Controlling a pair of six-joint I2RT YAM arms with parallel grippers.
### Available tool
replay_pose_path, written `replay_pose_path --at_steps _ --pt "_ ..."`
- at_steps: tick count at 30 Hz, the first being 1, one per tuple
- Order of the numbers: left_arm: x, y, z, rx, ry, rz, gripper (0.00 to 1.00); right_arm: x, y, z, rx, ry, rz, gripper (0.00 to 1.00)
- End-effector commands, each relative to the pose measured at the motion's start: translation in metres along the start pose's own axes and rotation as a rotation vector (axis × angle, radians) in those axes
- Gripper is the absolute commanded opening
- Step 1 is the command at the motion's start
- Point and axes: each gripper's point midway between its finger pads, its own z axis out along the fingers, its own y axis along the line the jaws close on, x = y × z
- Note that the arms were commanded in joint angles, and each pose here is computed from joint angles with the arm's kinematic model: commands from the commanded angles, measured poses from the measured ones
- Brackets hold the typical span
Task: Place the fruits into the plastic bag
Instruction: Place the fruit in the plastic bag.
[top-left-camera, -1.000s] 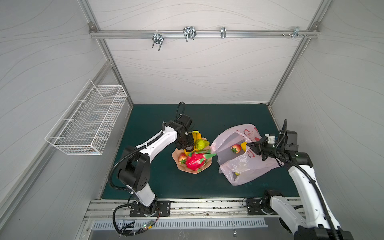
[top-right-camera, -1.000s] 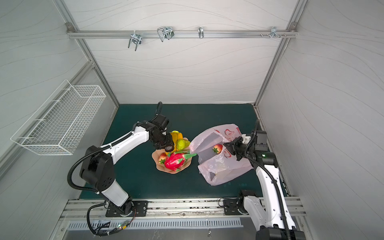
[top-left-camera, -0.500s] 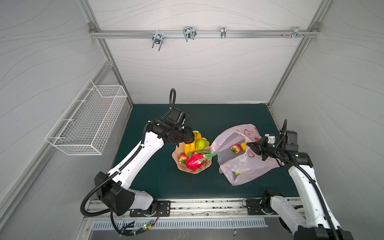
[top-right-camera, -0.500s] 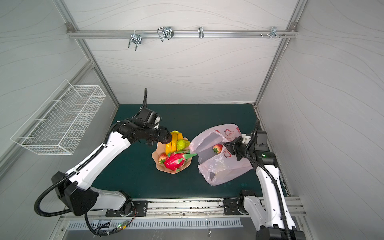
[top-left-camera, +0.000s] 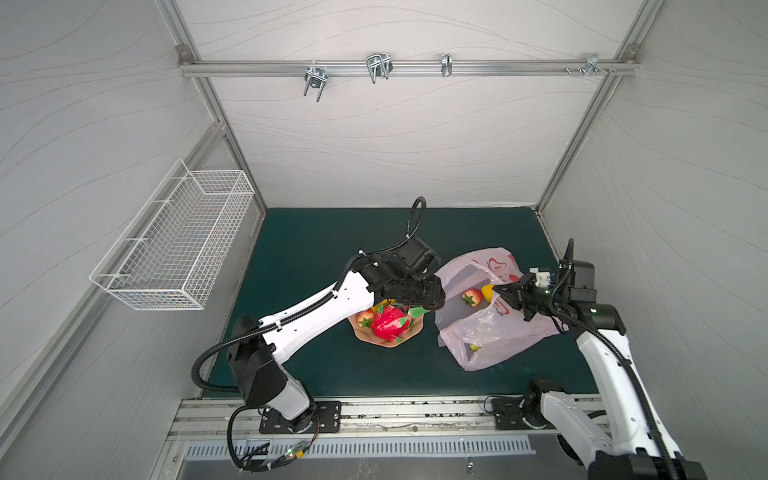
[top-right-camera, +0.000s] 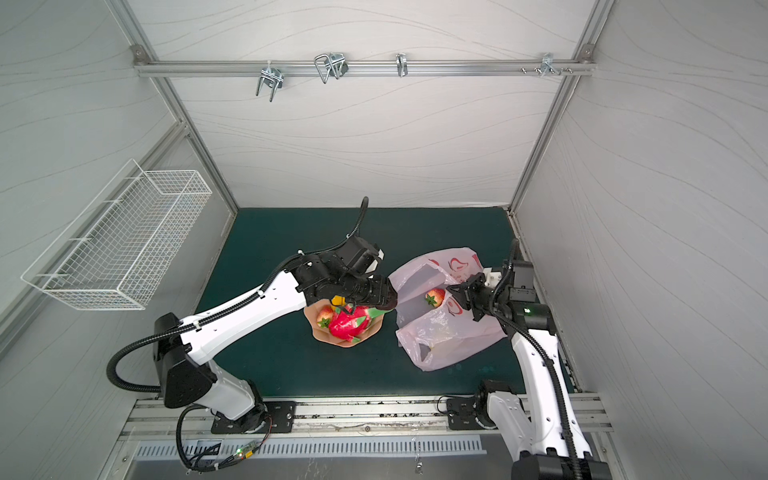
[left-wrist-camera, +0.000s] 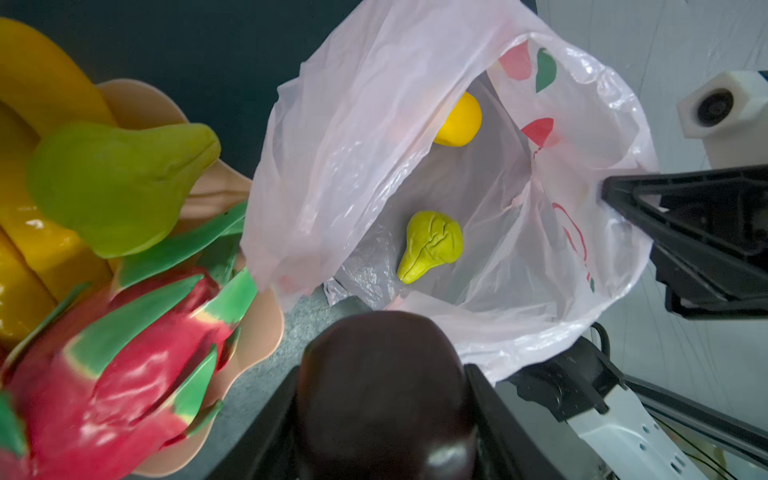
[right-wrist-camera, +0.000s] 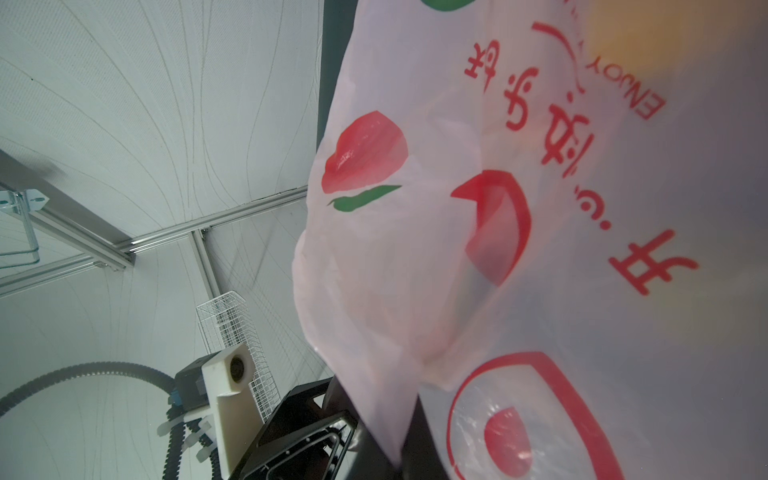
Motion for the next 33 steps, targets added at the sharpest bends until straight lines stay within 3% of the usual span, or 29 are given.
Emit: replay_pose_path --at_steps 1,17,26,33 --pt "-0.008 -0.034 0.006 0.055 -0.050 0.007 0.29 0.005 0.011 -0.004 -0.023 0.012 -0.008 0.00" --pt "0.055 -0.050 0.096 0.057 0.181 0.007 0.26 0.009 0.007 -0.006 -0.010 0.024 -0.004 0.00" --pt "0.027 -0.023 0.095 -0.063 0.094 -0.010 0.26 0.012 0.004 -0.007 -0.007 0.025 -0.002 0.00" --pt "0.017 -0.025 0.118 -0.077 0.128 0.027 0.27 0.012 0.003 -0.007 -0.006 0.026 0.002 0.00"
